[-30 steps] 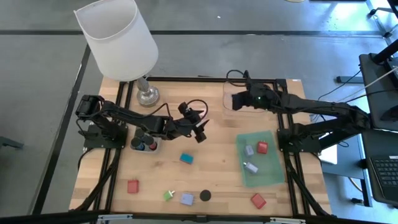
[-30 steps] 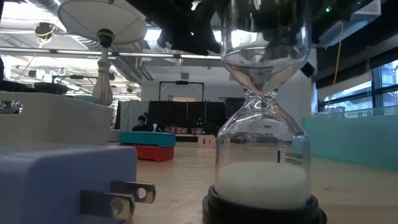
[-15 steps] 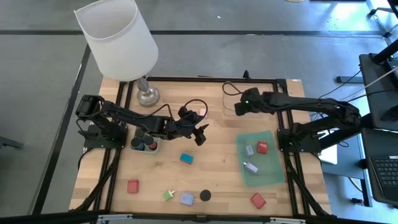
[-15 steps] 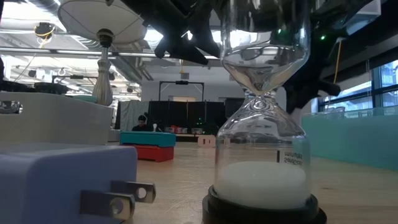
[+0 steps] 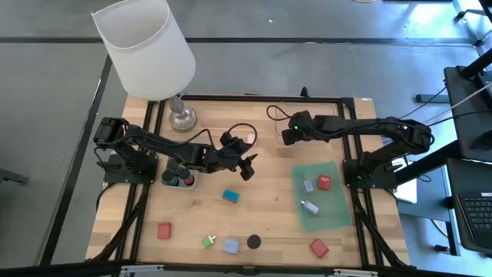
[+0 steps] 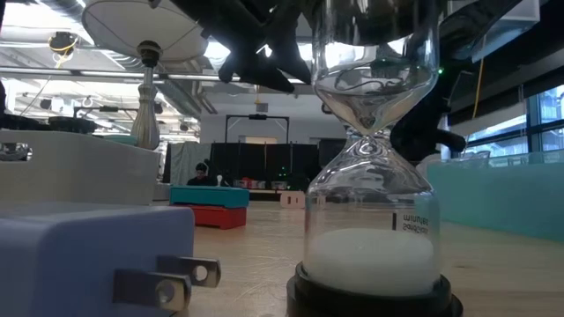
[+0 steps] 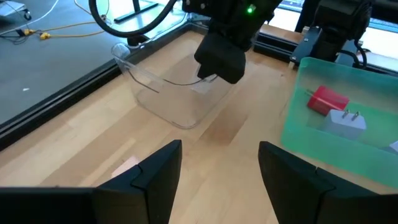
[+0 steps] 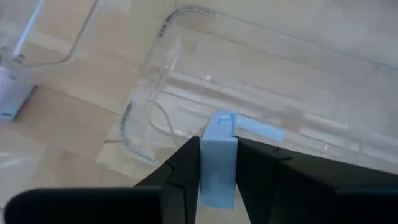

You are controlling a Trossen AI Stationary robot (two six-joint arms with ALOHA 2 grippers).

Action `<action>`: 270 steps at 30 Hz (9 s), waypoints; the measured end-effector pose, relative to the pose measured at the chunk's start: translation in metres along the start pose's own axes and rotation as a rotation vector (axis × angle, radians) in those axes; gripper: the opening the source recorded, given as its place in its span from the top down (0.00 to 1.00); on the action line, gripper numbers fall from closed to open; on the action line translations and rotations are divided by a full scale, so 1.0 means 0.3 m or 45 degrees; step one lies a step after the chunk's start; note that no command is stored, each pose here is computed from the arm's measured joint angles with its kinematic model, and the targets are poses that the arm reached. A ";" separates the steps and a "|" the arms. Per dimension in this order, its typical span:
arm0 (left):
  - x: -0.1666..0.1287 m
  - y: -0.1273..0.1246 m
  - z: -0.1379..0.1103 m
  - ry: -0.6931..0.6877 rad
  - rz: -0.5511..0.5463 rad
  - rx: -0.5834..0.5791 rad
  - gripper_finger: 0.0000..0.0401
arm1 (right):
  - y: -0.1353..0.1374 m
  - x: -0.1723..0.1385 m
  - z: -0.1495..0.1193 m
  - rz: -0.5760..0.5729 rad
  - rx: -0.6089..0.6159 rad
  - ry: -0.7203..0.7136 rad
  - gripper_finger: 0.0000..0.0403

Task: Pick & Place Office items
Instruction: Put the white digital timer into the transparent bin, then put the blue digital timer into the transparent bin

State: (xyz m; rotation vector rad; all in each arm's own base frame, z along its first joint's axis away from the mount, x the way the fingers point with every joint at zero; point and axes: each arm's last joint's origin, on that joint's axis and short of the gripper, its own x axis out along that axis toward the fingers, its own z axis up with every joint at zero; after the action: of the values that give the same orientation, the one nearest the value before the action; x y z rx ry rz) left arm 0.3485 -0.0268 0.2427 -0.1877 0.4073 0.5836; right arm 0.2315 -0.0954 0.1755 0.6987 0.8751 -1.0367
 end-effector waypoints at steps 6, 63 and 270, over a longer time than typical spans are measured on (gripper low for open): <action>-0.003 -0.001 -0.011 0.042 -0.018 0.027 0.47 | -0.005 0.003 0.006 -0.011 0.012 -0.010 0.67; -0.110 -0.056 -0.311 0.672 -0.693 0.855 0.31 | 0.091 -0.328 0.265 0.235 -0.024 -0.276 0.36; -0.108 -0.028 0.104 0.002 -0.020 -0.142 0.43 | 0.237 -0.347 0.118 0.567 -0.338 0.002 0.82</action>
State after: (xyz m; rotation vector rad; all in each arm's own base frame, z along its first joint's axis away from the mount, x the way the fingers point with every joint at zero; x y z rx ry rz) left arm 0.3386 -0.0409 0.2850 -0.2977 0.3746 0.5914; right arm 0.2817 -0.0547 0.2893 0.6299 0.7930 -0.5120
